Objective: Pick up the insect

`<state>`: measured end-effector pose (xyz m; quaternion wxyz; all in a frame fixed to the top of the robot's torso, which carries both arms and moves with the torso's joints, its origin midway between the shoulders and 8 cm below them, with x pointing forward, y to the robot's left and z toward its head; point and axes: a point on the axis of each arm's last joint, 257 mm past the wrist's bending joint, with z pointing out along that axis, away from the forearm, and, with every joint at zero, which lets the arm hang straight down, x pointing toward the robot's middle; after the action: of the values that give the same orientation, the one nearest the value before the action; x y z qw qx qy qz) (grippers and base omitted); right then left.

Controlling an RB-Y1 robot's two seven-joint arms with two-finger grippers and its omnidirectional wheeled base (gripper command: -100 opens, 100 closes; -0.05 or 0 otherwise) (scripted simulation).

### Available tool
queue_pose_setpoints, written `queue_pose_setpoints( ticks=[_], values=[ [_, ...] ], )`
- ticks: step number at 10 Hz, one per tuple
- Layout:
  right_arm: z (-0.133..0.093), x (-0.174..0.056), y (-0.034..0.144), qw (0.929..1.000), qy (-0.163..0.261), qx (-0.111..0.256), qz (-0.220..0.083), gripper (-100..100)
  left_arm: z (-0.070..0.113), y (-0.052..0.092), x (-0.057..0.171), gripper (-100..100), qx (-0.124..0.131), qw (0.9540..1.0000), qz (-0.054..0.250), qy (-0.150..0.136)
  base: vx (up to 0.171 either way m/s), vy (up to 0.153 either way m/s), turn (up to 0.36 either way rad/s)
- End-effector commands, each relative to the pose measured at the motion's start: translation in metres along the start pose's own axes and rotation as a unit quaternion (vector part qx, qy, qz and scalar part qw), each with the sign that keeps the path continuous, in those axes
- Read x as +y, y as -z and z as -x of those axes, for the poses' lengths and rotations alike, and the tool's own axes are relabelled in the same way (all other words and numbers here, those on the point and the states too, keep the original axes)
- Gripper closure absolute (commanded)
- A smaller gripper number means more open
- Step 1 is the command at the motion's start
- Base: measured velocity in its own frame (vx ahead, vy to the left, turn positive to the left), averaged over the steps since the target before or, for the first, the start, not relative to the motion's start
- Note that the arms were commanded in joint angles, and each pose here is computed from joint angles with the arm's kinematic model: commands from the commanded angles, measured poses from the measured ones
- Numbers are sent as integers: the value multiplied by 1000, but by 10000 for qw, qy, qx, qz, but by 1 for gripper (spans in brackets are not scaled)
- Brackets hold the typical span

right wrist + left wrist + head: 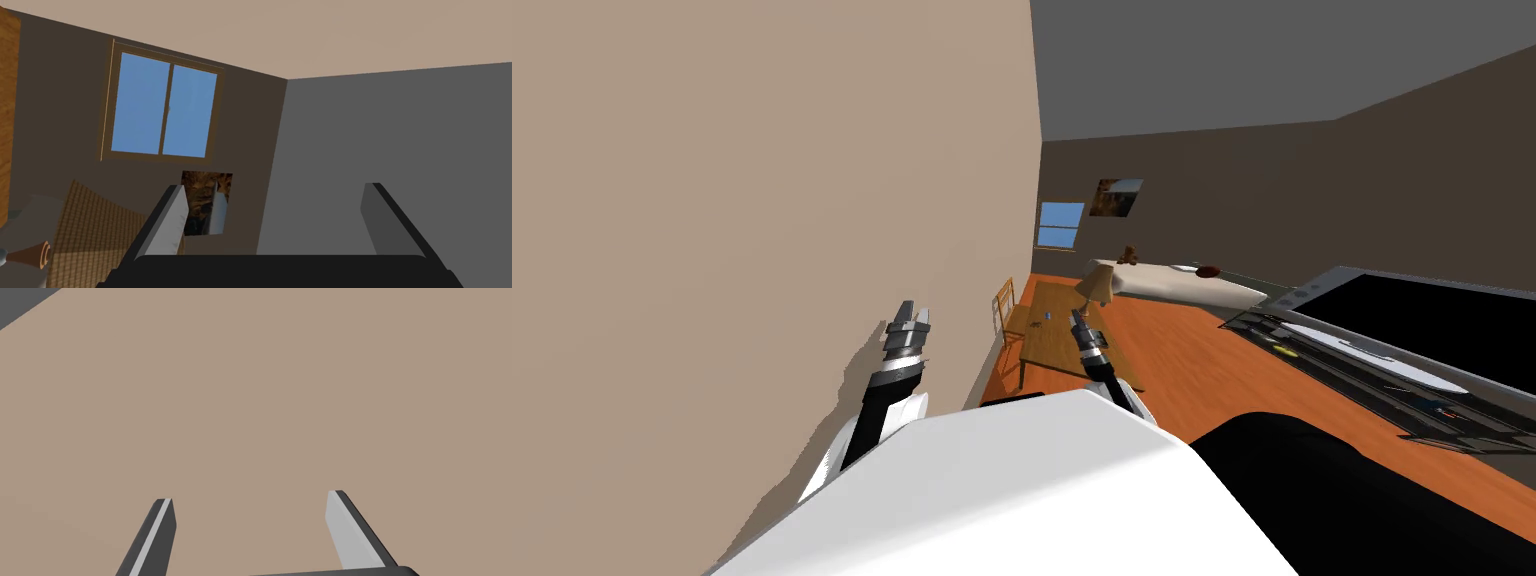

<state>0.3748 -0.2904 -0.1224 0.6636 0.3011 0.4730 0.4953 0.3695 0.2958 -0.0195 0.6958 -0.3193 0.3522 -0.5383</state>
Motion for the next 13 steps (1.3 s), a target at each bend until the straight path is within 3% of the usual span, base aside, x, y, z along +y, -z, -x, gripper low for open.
queue_pose_setpoints(
  ticks=[1,3,4,6,7,9,10,12,13],
  values=[
    [-6,-12,3,9996,150,185,-121,-100,0,0,0,0,0,10000,0,0,-57,-28,170],
    [-16,-41,14,9957,549,630,-405,-100,0,0,0,0,0,10000,0,0,-55,-26,362],
    [-16,-48,16,9951,569,656,-474,-100,0,0,0,0,4,10000,-3,5,-46,-34,227],
    [-23,-82,33,9854,1004,1115,-806,-100,-1,0,0,0,8,10000,-5,10,-51,-30,362],
    [-22,-87,35,9844,1028,1143,-860,-100,-2,0,-1,0,16,10000,-10,20,-44,-28,248],
    [-25,-120,54,9686,1485,1613,-1171,-100,-2,0,-1,0,17,10000,-10,21,-37,-26,381],
    [-23,-129,59,9665,1509,1640,-1270,-100,-3,-1,-1,0,23,10000,-14,29,-36,-31,310],
    [-21,-164,85,9434,1975,2125,-1608,-100,-3,-1,-1,0,22,10000,-14,29,-40,-24,415],
    [-19,-170,89,9414,1989,2139,-1685,-100,-3,-1,-1,0,24,10000,-14,30,-37,-23,264]
  ],
)
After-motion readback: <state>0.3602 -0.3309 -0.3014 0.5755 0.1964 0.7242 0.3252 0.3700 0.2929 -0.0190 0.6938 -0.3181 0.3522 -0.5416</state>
